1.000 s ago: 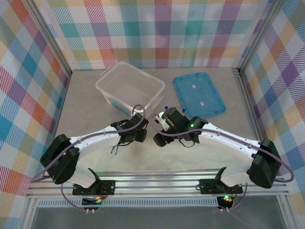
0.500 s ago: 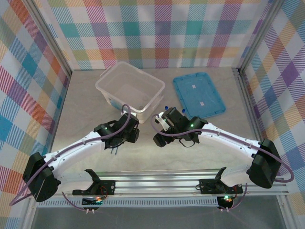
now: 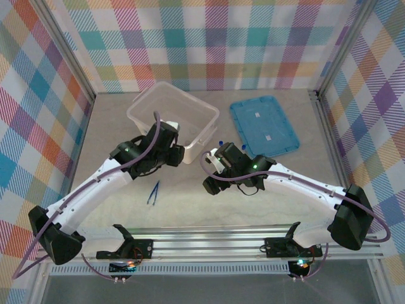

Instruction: Organize the chemistry lab equipment

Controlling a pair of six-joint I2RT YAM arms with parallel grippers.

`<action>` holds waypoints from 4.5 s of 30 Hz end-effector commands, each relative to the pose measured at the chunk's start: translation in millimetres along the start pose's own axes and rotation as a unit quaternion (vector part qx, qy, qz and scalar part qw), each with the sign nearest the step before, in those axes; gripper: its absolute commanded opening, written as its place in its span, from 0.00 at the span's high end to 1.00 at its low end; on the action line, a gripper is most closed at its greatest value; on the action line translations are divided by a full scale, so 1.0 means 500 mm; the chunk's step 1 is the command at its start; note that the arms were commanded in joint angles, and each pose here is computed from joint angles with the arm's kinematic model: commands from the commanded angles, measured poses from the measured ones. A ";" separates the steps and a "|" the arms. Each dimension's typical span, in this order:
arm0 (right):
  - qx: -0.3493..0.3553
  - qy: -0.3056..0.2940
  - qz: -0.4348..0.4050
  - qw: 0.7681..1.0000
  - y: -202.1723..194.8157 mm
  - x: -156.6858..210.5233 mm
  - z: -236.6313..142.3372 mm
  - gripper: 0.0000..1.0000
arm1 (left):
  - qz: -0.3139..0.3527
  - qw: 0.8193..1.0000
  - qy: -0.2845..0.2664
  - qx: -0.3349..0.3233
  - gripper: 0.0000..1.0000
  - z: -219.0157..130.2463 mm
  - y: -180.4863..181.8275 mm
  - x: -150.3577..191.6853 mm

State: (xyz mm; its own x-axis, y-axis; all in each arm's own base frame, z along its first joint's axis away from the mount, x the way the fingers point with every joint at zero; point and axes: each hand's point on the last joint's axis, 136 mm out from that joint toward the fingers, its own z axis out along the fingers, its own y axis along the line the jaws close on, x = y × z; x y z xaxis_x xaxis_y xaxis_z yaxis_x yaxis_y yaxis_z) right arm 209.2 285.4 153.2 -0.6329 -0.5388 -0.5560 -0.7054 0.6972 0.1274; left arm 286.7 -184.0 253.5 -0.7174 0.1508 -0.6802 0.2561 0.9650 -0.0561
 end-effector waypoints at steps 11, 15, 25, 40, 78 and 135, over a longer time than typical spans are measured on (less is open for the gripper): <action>-0.011 -0.017 0.002 1.000 0.011 -0.016 -0.015 0.19 | -0.002 1.000 -0.010 -0.006 0.60 0.070 0.033 -0.149; -0.009 -0.019 0.007 1.000 0.009 -0.010 -0.018 0.19 | -0.022 1.000 0.000 -0.009 0.60 0.128 0.052 -0.163; -0.005 -0.015 0.014 1.000 0.003 0.007 -0.022 0.19 | -0.046 0.998 0.045 -0.020 0.60 0.258 0.097 -0.135; -0.009 -0.015 0.012 1.000 0.007 -0.001 -0.020 0.19 | -0.060 0.994 0.087 -0.038 0.61 0.371 0.132 -0.099; -0.003 -0.018 0.015 1.000 0.001 0.009 -0.024 0.19 | -0.042 0.981 0.174 -0.069 0.62 0.462 0.151 -0.049; 0.003 -0.032 0.016 0.999 -0.003 -0.004 -0.035 0.19 | -0.047 0.986 0.151 -0.046 0.26 0.397 0.125 -0.112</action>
State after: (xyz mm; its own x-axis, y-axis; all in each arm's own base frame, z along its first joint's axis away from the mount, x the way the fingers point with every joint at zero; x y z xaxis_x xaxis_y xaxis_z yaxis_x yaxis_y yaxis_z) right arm 205.2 277.6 156.4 -0.6434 -0.5098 -0.5711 -0.6874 0.7131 0.1380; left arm 474.0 -178.2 96.2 -0.9309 0.1210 -0.3445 0.1353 0.9907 -0.0174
